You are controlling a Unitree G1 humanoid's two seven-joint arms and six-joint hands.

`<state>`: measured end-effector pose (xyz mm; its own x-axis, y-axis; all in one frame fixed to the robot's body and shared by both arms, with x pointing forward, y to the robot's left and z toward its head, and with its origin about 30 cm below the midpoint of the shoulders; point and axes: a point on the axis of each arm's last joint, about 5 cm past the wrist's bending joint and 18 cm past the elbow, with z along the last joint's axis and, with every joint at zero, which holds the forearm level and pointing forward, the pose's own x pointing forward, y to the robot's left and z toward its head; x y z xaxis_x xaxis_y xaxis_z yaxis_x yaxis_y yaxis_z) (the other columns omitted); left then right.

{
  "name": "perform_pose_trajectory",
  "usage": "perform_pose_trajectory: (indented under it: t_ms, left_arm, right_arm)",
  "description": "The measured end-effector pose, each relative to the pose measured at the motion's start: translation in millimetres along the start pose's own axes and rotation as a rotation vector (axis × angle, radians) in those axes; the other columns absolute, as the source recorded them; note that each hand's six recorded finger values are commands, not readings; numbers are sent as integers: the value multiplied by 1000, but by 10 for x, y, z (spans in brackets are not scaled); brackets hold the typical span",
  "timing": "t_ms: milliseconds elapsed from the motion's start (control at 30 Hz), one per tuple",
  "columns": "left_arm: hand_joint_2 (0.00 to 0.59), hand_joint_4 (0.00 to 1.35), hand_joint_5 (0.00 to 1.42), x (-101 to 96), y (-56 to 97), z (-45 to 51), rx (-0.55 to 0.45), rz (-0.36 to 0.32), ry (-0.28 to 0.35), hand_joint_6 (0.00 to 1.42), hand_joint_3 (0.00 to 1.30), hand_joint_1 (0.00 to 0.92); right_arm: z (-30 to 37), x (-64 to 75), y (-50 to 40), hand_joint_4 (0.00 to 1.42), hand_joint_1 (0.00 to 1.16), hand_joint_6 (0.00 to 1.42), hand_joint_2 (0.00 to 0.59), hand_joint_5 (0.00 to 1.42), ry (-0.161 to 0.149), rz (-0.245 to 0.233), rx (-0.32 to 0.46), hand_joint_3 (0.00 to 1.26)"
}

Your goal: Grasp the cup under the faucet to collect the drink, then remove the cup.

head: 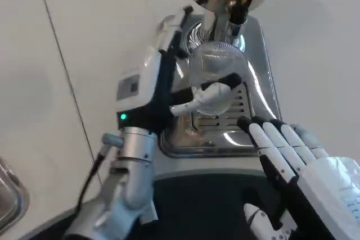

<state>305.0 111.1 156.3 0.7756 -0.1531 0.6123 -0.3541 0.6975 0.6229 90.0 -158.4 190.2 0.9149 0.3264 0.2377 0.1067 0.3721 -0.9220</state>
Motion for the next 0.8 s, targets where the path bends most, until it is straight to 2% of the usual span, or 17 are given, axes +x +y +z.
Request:
perform_pose_trajectory:
  t_ms: [33,133,200,267,300,367,500,633,700,800]
  left_arm:
    - [23,7,338,4,32,-18,8,1,-4,376,38,214]
    - [21,0,291,-58,307,-167,62,12,-5,329,2,200]
    - [23,0,208,-116,415,-196,82,22,0,256,0,185]
    - [26,0,164,-222,567,-206,128,18,-14,202,0,186]
    - [34,0,127,-303,707,-219,180,7,-28,175,0,208]
    - [40,0,60,-368,867,-222,259,-15,-47,109,0,238]
    - [35,0,1,-594,1125,-186,461,-163,-77,33,0,211]
    - [36,0,0,-865,1257,-184,532,-291,-19,20,0,180]
    - [39,0,0,-954,1280,-179,538,-314,4,20,0,180]
    - [42,0,0,-1175,1308,-167,528,-349,19,20,0,180]
  right_arm:
    - [1,1,1,0,17,0,586,0,3,-3,3,0]
    - [20,12,14,0,17,0,586,0,9,-13,21,0]
    - [35,27,19,0,17,0,586,0,8,-21,26,0]
    - [59,41,28,0,17,0,586,0,26,-39,62,0]
    - [76,45,30,0,17,0,586,0,49,-56,95,0]
    - [88,55,30,0,17,0,586,0,77,-84,130,0]
    - [130,76,52,0,20,0,586,0,104,-115,202,0]
    - [143,67,53,0,25,0,586,0,131,-149,241,0]
    - [153,69,45,0,30,0,586,0,131,-163,254,0]
    - [184,98,15,0,86,0,586,0,125,-222,305,0]
